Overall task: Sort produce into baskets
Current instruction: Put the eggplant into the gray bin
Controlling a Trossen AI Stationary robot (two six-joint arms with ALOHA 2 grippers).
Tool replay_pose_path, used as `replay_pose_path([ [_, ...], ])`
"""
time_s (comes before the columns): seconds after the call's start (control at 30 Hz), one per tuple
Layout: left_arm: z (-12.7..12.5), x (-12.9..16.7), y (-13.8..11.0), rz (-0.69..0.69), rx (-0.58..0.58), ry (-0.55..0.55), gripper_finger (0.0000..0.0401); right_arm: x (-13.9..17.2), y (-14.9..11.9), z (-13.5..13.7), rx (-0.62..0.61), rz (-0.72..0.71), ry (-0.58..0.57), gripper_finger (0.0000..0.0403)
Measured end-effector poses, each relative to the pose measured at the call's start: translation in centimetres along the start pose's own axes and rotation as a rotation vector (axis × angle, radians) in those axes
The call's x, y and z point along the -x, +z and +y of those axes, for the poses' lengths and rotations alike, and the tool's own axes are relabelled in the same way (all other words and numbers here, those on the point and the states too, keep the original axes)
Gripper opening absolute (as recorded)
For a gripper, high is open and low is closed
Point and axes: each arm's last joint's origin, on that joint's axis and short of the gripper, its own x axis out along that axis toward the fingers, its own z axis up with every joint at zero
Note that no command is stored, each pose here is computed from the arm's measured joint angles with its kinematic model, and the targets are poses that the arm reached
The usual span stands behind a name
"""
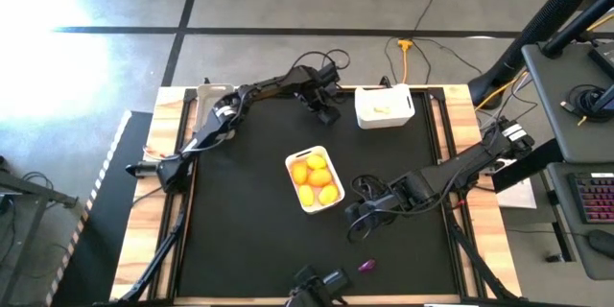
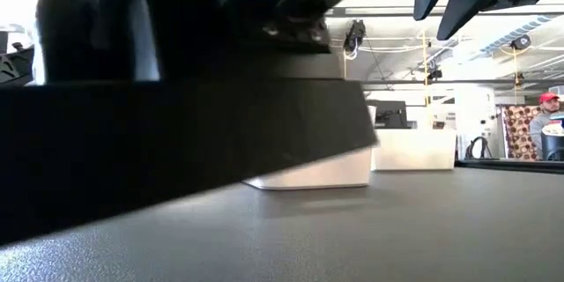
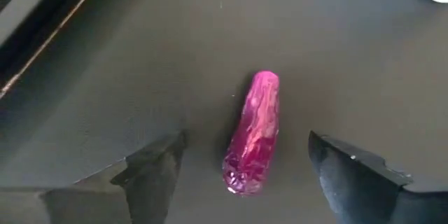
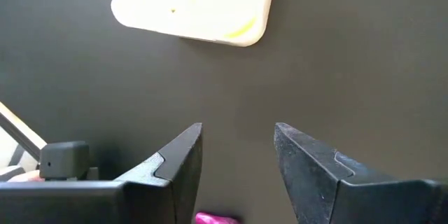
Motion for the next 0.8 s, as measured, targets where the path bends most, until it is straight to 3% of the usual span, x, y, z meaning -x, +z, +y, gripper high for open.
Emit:
replay_pose_path([
  [0.17, 0.0, 0.0, -0.1, 0.012, -0.023, -0.023, 0.0262, 0.0, 0.1, -0.1, 0.008, -0.023, -0.007, 0.0169],
  [0.4, -0.8, -0.2, -0.2, 0.018, -0.138, -0.067, 0.0164, 0.0, 0.1, 0.0, -0.006, -0.033, -0.006, 0.0169],
  [0.63, -1.0, -0.2, -0.3, 0.017, -0.168, -0.047, 0.0153, 0.0, 0.1, 0.0, -0.036, -0.033, 0.000, 0.0169],
  [0.8, -1.0, -0.2, -0.3, 0.018, -0.253, -0.058, 0.0143, 0.0, 0.1, 0.1, -0.050, -0.033, 0.013, 0.0169],
])
